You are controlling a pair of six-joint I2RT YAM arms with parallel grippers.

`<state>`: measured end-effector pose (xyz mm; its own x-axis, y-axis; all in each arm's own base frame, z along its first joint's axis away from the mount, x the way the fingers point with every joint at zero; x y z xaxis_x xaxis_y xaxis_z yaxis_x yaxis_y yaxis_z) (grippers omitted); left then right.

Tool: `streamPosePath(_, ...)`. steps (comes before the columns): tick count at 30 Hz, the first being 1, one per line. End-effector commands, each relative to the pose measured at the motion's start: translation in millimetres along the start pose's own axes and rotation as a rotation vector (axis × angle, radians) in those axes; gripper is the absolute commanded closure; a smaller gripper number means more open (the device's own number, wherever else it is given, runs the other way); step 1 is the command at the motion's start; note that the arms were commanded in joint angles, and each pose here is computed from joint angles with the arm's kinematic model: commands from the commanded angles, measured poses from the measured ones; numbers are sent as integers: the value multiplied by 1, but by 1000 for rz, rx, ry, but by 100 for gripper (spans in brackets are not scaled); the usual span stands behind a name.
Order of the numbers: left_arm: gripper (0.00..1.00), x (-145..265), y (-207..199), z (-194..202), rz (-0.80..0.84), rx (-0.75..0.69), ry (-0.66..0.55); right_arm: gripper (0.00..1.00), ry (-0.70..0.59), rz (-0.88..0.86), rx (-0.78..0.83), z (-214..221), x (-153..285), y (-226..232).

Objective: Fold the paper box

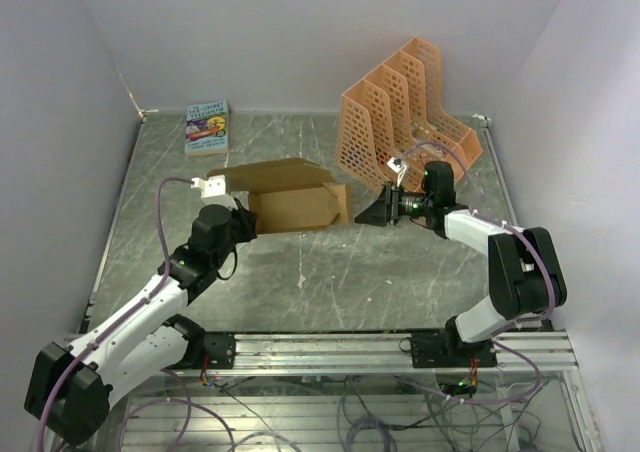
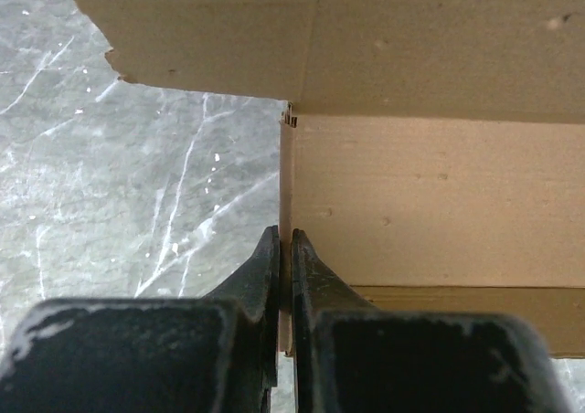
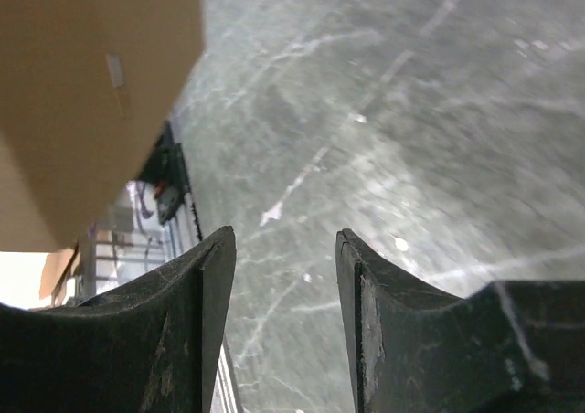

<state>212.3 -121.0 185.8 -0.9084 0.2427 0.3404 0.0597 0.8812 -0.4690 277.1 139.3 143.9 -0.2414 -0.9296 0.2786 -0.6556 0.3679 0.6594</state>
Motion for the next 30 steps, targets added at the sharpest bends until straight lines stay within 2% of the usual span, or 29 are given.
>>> streamPosePath(1,93,-3,-12,-9,66,38,-49,52,-69,-168,137,-28,-2,37)
streamPosePath(10,93,-5,-20,-10,104,34,-54,51,-126,-271,100,-47,-1,55)
streamPosePath(14,93,-6,-20,-10,86,23,-62,44,-132,-358,140,-45,-1,73)
streamPosePath(16,93,-7,-21,-11,77,12,-65,40,-131,-352,154,-45,-2,75)
streamPosePath(20,93,-8,-29,-13,82,-12,-68,39,-83,-314,144,-41,-13,69)
streamPosePath(30,93,-4,-38,-18,42,-11,-84,33,-59,-176,152,-41,-18,56)
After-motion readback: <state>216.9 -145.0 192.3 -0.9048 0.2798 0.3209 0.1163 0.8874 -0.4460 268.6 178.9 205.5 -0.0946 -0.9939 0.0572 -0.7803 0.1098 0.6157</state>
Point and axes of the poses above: each gripper's point midway between its finger pads, its own x axis back along the fingers, its own y axis along the line the jaws close on, z = x × y, the point moved 8 cm from there along x, back along the fingers, and after that the axes turned 5 degrees about x, right-handed, at the moved point
